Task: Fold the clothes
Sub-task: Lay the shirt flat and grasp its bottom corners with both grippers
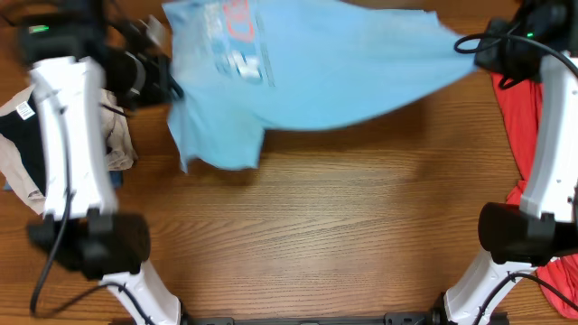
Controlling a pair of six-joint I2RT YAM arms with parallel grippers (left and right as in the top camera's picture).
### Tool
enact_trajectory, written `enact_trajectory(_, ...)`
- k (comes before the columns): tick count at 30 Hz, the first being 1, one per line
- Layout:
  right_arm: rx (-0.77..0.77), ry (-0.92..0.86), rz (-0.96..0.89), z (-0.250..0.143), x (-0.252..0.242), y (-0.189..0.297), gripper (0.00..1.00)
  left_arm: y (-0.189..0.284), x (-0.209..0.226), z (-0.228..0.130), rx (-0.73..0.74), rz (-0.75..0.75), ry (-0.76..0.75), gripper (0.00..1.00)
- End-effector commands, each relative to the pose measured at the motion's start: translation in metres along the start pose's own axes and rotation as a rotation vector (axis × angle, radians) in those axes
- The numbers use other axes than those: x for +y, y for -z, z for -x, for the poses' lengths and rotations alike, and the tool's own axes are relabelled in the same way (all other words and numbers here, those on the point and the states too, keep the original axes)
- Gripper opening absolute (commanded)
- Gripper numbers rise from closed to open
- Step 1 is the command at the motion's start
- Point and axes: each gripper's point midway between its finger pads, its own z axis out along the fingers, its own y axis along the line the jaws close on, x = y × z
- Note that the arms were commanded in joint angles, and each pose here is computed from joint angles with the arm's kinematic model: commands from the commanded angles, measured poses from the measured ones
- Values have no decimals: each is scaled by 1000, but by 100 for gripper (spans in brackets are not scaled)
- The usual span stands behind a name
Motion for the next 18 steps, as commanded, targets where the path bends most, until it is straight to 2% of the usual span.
enact_trajectory(1, 127, 10, -40, -23, -7, -31, 4, -49, 35, -28, 195, 89, 7, 4)
enact_trajectory(5, 273, 15, -84, -55, -16, -65, 4, -83, 63, -67, 354, 147, 97, 4)
enact_trajectory(9, 399, 7, -122, -84, -29, -86, 4, -87, 106, -102, 456, 383, 248, 4)
enact_trajectory(13, 498, -28, -155, -111, -48, -102, 4, -87, 123, -123, 501, 444, 327, 4)
enact_trajectory(18, 553, -96, -147, -137, -70, -113, 4, -76, 143, -141, 476, 499, 445, 4)
